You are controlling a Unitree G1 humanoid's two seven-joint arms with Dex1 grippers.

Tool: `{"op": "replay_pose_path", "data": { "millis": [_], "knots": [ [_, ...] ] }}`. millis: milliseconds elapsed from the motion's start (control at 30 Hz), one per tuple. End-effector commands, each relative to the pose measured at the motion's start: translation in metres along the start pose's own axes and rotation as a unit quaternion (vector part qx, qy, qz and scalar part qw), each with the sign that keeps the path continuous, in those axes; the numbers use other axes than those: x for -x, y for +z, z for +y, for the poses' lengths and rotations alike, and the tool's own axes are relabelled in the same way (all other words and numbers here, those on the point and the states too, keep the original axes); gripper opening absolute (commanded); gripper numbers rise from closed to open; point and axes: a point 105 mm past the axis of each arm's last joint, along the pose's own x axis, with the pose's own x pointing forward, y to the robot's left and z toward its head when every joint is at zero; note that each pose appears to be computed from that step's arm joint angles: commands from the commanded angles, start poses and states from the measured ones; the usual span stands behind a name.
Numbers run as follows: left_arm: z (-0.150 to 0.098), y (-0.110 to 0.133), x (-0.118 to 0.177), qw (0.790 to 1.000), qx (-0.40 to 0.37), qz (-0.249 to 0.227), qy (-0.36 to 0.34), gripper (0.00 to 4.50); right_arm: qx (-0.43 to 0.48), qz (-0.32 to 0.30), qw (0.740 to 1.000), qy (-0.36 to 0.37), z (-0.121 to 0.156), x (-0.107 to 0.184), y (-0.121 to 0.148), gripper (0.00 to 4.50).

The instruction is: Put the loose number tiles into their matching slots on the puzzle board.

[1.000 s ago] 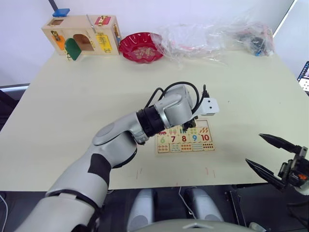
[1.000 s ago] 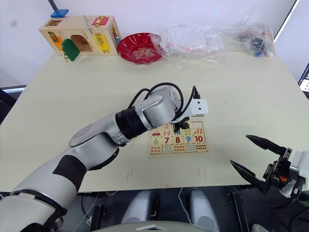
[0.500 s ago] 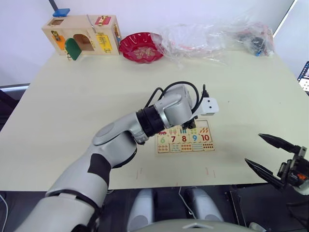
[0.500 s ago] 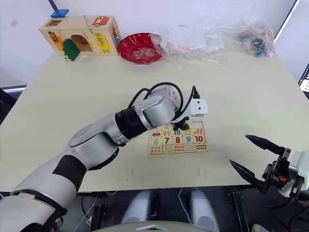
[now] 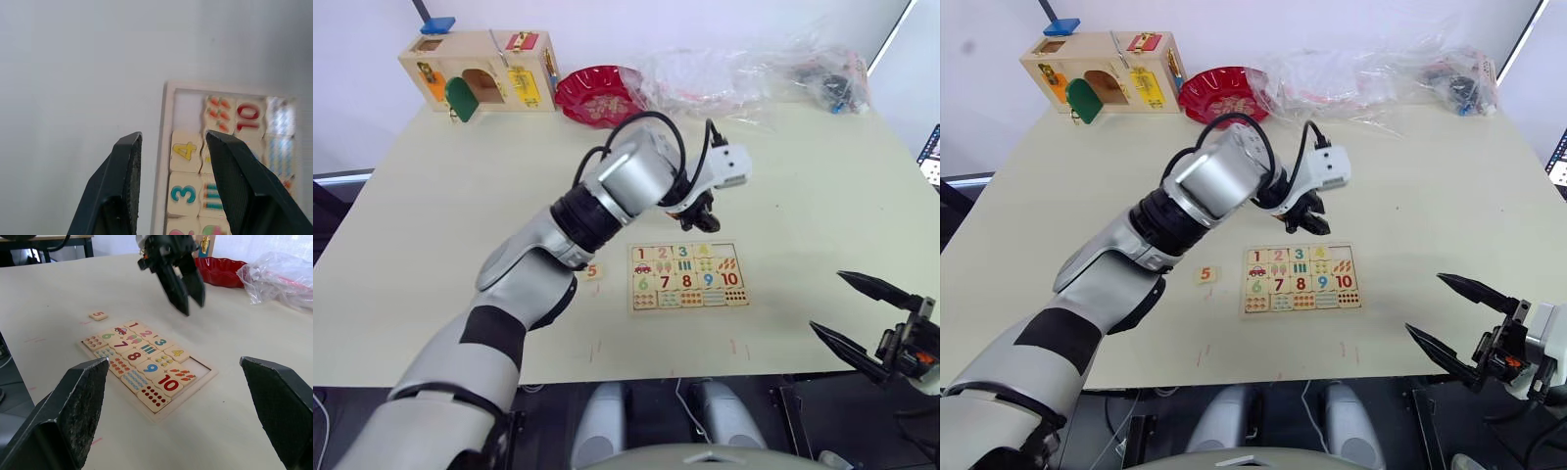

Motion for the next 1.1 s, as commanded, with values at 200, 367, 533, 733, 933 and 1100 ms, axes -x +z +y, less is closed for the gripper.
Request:
{"op": "replay_pose_path", "data": {
  "millis": [200, 367, 533, 733, 933, 1100],
  "knots": [
    [0.008, -0.023, -0.004, 0.994, -0.067, -0.081, -0.004, 2.18, 0.008, -0.01, 1.0, 0.011, 0.002, -0.004, 0.006, 4.5],
    [0.013, -0.041, -0.017, 0.992, -0.087, -0.088, -0.005, 0.27, 0.007, -0.009, 1.0, 0.013, 0.002, -0.003, 0.006, 4.5],
    [0.014, -0.049, -0.027, 0.991, -0.109, -0.079, -0.007, 0.07, 0.006, -0.008, 1.0, 0.014, 0.002, -0.003, 0.006, 4.5],
    [0.013, -0.056, -0.037, 0.989, -0.129, -0.067, -0.008, 0.07, 0.004, -0.007, 1.0, 0.013, 0.003, -0.003, 0.006, 4.5],
    [0.012, -0.058, -0.043, 0.989, -0.136, -0.061, -0.01, 0.07, 0.004, -0.007, 1.0, 0.011, 0.004, -0.003, 0.006, 4.5],
    [0.011, -0.06, -0.045, 0.988, -0.141, -0.055, -0.013, 0.07, 0.005, -0.006, 1.0, 0.011, 0.004, -0.003, 0.006, 4.5]
  ]
}}
